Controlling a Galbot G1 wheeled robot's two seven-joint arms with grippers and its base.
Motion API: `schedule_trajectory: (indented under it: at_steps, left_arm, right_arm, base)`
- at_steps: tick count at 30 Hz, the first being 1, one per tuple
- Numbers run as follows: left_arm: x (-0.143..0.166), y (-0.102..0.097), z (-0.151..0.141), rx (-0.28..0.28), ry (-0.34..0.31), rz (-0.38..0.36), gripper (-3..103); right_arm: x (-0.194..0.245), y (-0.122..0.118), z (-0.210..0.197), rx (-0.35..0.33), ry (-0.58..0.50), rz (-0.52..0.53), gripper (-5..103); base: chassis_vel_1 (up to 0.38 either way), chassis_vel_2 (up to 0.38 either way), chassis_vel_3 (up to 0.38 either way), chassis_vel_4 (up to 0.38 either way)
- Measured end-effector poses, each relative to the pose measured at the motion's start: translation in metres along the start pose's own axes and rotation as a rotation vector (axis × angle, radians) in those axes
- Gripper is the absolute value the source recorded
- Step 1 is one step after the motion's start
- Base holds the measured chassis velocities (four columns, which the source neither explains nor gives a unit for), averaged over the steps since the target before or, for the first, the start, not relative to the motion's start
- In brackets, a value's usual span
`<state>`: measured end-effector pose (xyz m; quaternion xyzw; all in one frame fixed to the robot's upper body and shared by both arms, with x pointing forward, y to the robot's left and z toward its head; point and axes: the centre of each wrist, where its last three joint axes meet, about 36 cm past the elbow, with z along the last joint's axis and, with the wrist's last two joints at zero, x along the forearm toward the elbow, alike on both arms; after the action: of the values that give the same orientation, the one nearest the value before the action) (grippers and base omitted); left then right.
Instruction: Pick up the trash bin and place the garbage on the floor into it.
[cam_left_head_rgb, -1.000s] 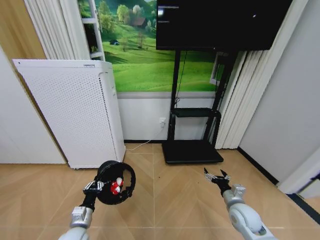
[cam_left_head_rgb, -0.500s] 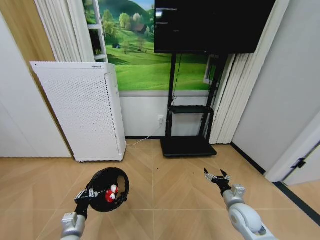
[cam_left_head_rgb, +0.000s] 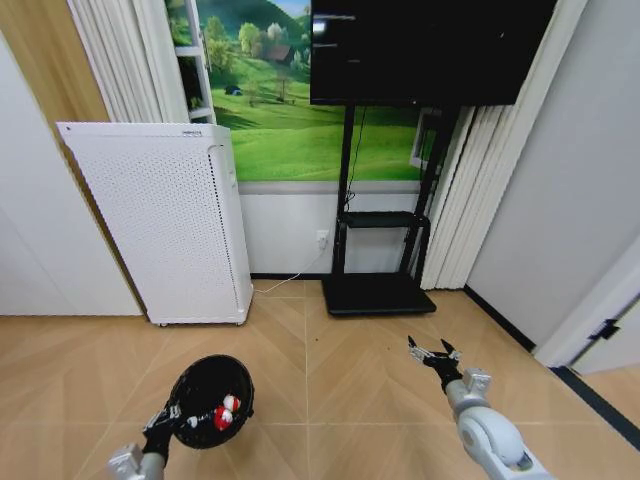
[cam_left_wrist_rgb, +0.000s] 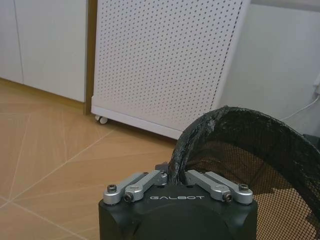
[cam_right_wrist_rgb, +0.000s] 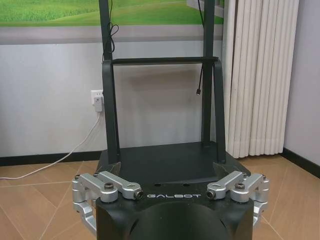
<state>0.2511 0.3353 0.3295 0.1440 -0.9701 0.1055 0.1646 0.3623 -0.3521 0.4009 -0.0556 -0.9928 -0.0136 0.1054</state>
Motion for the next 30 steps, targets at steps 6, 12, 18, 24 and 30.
schedule_trajectory:
  at_steps: [6,12,18,24,30]
  left_arm:
    - [-0.004,0.011,0.014,-0.007,0.037,-0.034,5]
    - [-0.007,0.015,0.022,-0.009,0.05,-0.047,5]
    - [-0.011,0.015,0.033,-0.009,0.064,-0.051,5]
    - [-0.012,0.015,0.035,-0.004,0.085,-0.057,12]
    - [-0.013,0.016,0.026,-0.009,0.071,-0.056,34]
  right_arm:
    - [0.0,0.0,0.0,0.0,0.0,0.0,100]
    - [0.0,0.0,0.0,0.0,0.0,0.0,100]
    - [0.0,0.0,0.0,0.0,0.0,0.0,100]
    - [0.0,0.0,0.0,0.0,0.0,0.0,100]
    - [0.0,0.0,0.0,0.0,0.0,0.0,100]
  base:
    - [0.0,0.0,0.0,0.0]
    - [0.0,0.0,0.0,0.0]
    - [0.0,0.0,0.0,0.0]
    - [0.0,0.0,0.0,0.0]
    - [0.0,0.0,0.0,0.0]
